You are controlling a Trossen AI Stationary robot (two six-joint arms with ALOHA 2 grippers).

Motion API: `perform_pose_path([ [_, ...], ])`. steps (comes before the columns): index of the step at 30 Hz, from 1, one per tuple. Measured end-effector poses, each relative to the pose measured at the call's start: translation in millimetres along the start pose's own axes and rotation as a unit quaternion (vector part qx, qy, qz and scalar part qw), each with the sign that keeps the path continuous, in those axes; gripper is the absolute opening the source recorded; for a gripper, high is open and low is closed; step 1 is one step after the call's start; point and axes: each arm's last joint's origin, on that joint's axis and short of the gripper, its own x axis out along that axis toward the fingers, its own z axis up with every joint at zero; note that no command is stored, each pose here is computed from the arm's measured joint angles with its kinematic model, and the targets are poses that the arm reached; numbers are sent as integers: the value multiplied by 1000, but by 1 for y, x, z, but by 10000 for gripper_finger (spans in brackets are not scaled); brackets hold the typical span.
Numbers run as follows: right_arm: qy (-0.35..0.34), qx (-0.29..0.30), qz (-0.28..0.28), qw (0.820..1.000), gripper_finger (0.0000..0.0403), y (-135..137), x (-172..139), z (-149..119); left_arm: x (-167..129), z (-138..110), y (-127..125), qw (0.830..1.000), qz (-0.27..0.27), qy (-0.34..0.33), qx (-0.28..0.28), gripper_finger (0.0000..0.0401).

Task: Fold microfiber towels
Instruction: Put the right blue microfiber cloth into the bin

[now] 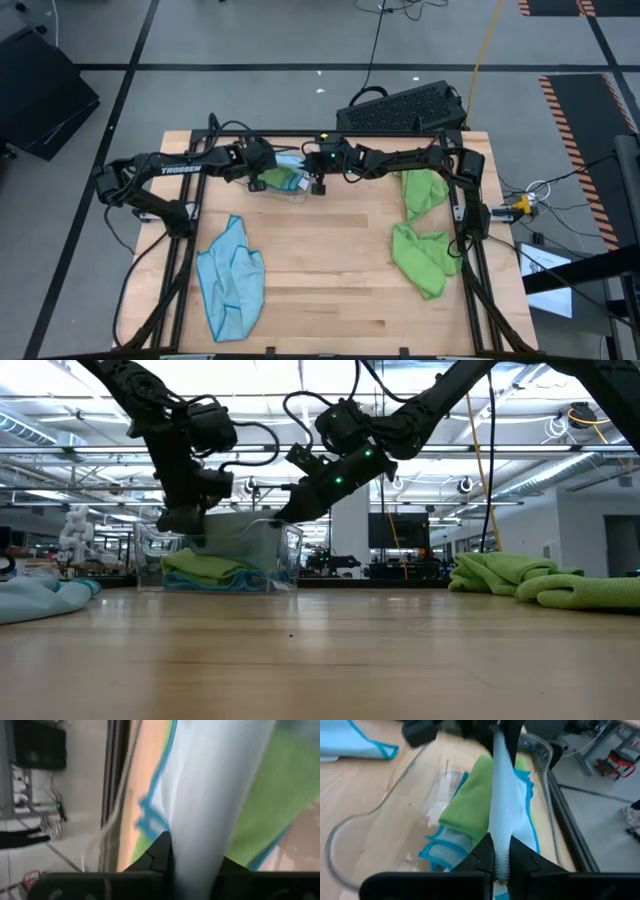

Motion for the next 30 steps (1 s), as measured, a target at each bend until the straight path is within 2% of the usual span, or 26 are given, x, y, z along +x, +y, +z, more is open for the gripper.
perform_pose_path([
  [4, 5, -6, 7, 1000, 28, 2, 0, -1, 2, -5, -2, 1000, -5, 23, -9, 48],
  [11, -4, -4, 25, 1000, 81, 4, 0, 0, 3, -9, 0, 998, -15, 38, -46, 45],
  [19, -14, 8, 50, 999, 139, 3, -1, 0, 2, -12, -3, 998, -29, 52, -38, 46],
  [26, -16, 38, 54, 998, 155, -6, -2, -4, -4, -13, -1, 996, -49, 73, -18, 47],
  [30, -16, 38, 53, 998, 155, -7, -2, -4, -14, -4, 9, 996, -45, 68, -43, 47],
])
